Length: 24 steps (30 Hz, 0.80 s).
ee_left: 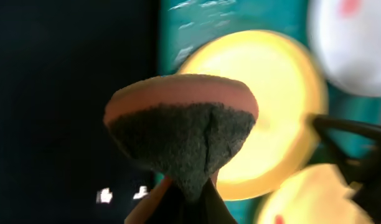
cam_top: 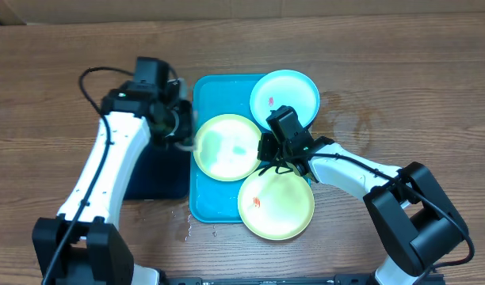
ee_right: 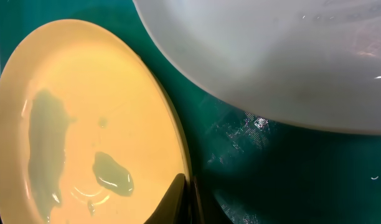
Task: Clean dirty plates on tray and stack at the side
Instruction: 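Carry the sponge left to the black tray and release it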
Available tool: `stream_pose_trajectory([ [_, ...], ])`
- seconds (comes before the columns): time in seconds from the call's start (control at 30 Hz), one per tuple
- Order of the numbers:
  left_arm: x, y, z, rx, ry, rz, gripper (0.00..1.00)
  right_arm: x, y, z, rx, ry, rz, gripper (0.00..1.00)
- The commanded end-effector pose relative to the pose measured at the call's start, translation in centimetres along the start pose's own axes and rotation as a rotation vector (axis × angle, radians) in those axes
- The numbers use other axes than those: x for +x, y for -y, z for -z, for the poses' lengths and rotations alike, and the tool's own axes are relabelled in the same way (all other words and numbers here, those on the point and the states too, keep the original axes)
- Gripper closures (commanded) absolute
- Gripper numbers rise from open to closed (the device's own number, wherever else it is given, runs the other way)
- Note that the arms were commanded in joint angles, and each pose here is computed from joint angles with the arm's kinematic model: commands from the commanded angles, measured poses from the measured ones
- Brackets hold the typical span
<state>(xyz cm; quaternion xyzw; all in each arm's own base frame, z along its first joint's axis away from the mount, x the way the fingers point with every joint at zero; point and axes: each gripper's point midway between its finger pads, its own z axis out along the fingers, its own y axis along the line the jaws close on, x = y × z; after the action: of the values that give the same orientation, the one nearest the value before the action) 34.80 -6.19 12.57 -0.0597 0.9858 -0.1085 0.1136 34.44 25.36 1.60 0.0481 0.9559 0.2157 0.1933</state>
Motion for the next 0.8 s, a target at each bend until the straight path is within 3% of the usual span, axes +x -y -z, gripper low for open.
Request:
stream_pose_trajectory([
  [0.0,0.1,-4.5,-0.9,-0.132,-0.029,0.078,0.96,0.1,-0.4,0.1,-0.013,-0.002,0.004,0.96],
  [0.17,1.6,-7.8,-3.5,-0.164,-0.118,0.141,0.96,0.2,-0.3,0.1,-0.011,-0.004,0.004,0.96],
  [0.53,3.0,-9.9,-8.2,-0.230,-0.232,0.129,0.95,0.2,-0.3,0.1,-0.008,-0.008,0.003,0.96],
  [0.57,3.1,-9.9,-8.3,-0.228,-0.241,0.131,0.93,0.2,-0.3,0.1,-0.008,-0.008,0.003,0.96],
  [0.63,3.3,-9.7,-8.3,-0.213,-0.252,0.134,0.57,0.2,-0.3,0.1,-0.008,-0.008,0.003,0.96],
  [0.67,3.3,-9.4,-8.1,-0.199,-0.254,0.136,0.50,0.2,-0.3,0.1,-0.008,-0.007,0.003,0.96],
  [0.77,2.7,-8.5,-7.2,-0.167,-0.259,0.133,0.44,0.2,-0.3,0.1,-0.009,-0.007,0.003,0.93],
])
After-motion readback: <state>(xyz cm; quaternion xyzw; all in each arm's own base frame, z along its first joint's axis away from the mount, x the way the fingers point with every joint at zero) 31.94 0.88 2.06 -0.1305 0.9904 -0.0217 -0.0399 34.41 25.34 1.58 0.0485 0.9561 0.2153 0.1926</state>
